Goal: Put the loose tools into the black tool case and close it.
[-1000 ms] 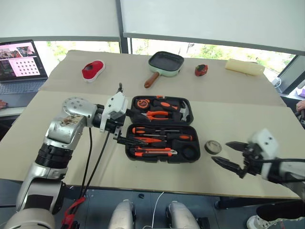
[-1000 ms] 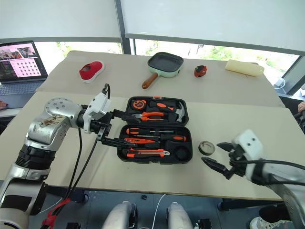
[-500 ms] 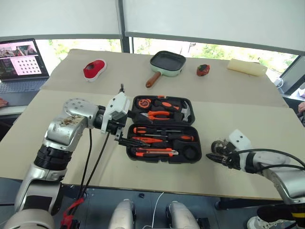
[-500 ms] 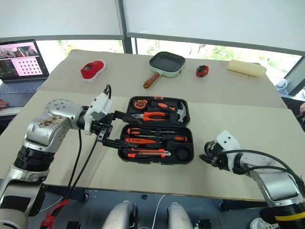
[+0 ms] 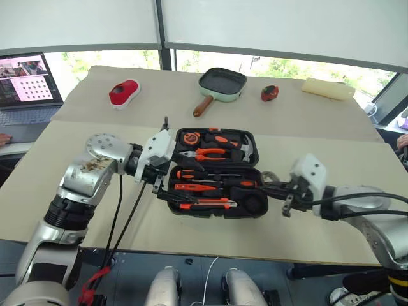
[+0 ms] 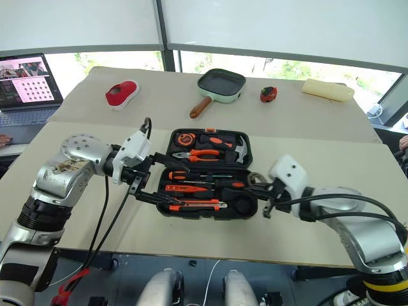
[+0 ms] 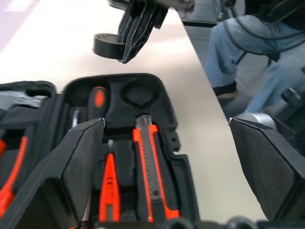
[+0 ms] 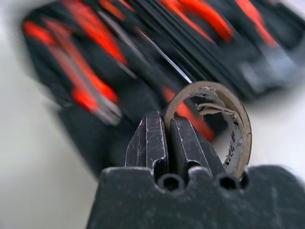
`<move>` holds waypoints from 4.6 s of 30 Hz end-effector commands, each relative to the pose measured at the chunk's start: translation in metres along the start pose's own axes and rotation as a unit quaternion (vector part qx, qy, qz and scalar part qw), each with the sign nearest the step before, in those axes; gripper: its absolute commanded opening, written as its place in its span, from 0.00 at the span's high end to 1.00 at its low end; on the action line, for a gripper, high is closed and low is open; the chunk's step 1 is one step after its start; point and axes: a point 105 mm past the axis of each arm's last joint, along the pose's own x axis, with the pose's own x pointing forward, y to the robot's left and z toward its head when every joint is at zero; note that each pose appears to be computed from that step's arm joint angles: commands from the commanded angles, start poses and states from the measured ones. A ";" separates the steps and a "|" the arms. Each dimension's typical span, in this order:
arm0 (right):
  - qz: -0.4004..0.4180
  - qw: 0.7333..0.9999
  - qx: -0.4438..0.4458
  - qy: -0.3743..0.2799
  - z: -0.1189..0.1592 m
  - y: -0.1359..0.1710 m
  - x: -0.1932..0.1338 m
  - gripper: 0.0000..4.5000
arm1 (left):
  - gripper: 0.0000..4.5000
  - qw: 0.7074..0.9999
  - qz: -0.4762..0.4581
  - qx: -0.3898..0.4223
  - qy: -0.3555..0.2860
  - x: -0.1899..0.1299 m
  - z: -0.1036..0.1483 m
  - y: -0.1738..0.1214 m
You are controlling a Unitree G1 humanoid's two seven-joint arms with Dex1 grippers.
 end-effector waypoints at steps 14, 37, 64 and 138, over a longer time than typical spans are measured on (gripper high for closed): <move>0.029 0.996 -0.026 0.079 -0.022 0.019 0.008 0.38 | 0.00 0.999 -0.003 0.033 0.011 -0.002 0.005 -0.001; -0.241 0.968 0.068 -0.004 -0.018 -0.116 -0.030 0.46 | 0.26 0.957 0.262 -0.081 0.091 -0.065 -0.075 0.047; -0.011 0.999 -0.006 0.050 -0.041 -0.021 0.016 1.00 | 0.99 0.980 0.137 -0.115 0.088 -0.020 -0.098 -0.009; -0.135 0.955 -0.238 -0.118 0.010 0.011 -0.026 1.00 | 1.00 0.870 0.493 0.010 -0.023 -0.068 -0.069 0.010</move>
